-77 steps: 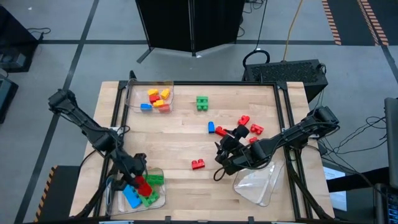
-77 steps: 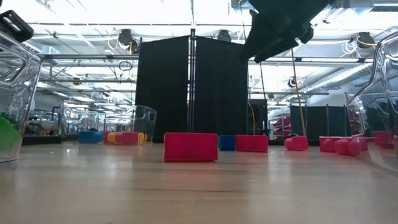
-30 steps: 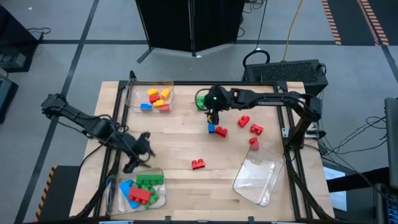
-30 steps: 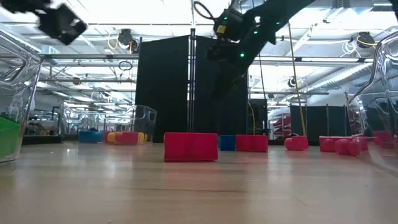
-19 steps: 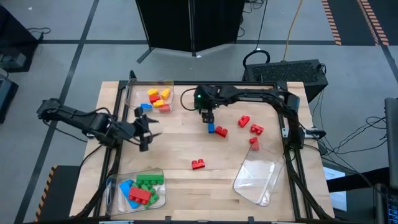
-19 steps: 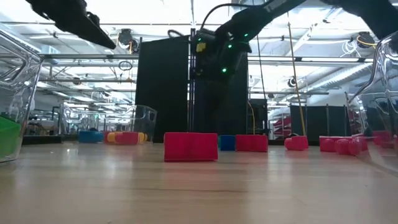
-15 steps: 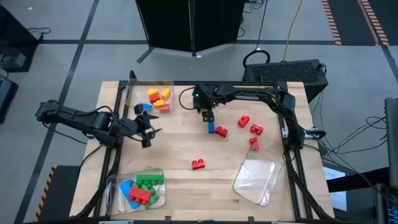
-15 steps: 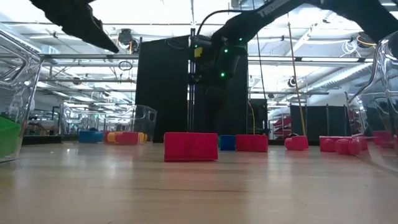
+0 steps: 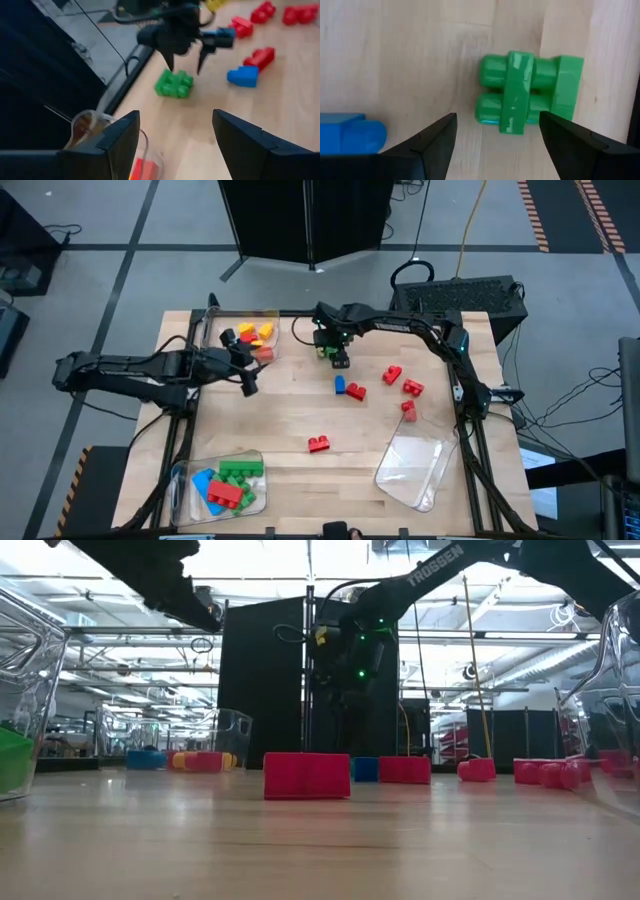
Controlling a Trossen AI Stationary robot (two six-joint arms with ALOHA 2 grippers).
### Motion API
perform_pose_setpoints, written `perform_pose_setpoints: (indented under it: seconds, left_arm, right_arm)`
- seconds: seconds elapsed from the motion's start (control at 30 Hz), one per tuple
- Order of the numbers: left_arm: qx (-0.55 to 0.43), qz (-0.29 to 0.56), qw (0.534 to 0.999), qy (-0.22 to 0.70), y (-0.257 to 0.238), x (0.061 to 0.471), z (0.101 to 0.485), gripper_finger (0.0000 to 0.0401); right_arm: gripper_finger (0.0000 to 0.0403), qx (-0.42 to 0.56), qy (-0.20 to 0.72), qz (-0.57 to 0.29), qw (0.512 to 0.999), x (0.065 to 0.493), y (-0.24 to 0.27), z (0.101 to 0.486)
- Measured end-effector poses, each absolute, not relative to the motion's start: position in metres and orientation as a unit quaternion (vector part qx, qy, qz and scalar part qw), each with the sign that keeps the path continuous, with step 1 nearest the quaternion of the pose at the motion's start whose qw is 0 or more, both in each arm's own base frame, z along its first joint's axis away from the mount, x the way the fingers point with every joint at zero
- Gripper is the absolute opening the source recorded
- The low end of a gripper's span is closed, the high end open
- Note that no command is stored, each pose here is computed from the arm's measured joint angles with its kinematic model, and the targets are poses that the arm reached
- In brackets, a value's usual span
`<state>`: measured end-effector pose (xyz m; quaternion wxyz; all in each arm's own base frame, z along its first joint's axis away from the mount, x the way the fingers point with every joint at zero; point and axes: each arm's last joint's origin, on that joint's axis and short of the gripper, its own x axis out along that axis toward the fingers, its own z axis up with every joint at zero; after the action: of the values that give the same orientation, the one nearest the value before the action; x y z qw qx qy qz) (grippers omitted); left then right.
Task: Sort blocks by size
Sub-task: Put the two-stud green game piece into the bottom right transparent bin
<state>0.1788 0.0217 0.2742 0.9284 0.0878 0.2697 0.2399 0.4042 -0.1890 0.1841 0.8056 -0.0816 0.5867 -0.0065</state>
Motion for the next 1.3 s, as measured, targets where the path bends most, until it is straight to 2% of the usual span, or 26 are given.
perform_pose_setpoints:
  seconds: [0.2, 0.53, 0.83, 1.17, 1.3]
  left_arm:
    - [0.088, 0.266, 0.928, 0.247, 0.033, 0.184, 0.278, 0.0251]
    - [0.084, 0.281, 0.924, 0.244, 0.048, 0.194, 0.274, 0.0251]
    - [0.077, 0.273, 0.923, 0.258, 0.055, 0.205, 0.265, 0.0251]
    - [0.076, 0.275, 0.926, 0.246, 0.055, 0.207, 0.266, 0.0251]
    - [0.076, 0.275, 0.926, 0.246, 0.055, 0.207, 0.266, 0.0251]
  right_arm:
    - [0.0265, -0.098, 0.584, 0.016, 0.806, 0.409, -0.191, 0.171]
    - [0.0262, -0.083, 0.586, -0.003, 0.806, 0.402, -0.211, 0.165]
    - [0.02, -0.063, 0.577, 0.011, 0.814, 0.402, -0.213, 0.161]
    - [0.0135, -0.05, 0.612, 0.03, 0.788, 0.395, -0.207, 0.157]
    - [0.0123, -0.022, 0.642, 0.032, 0.766, 0.389, -0.202, 0.153]
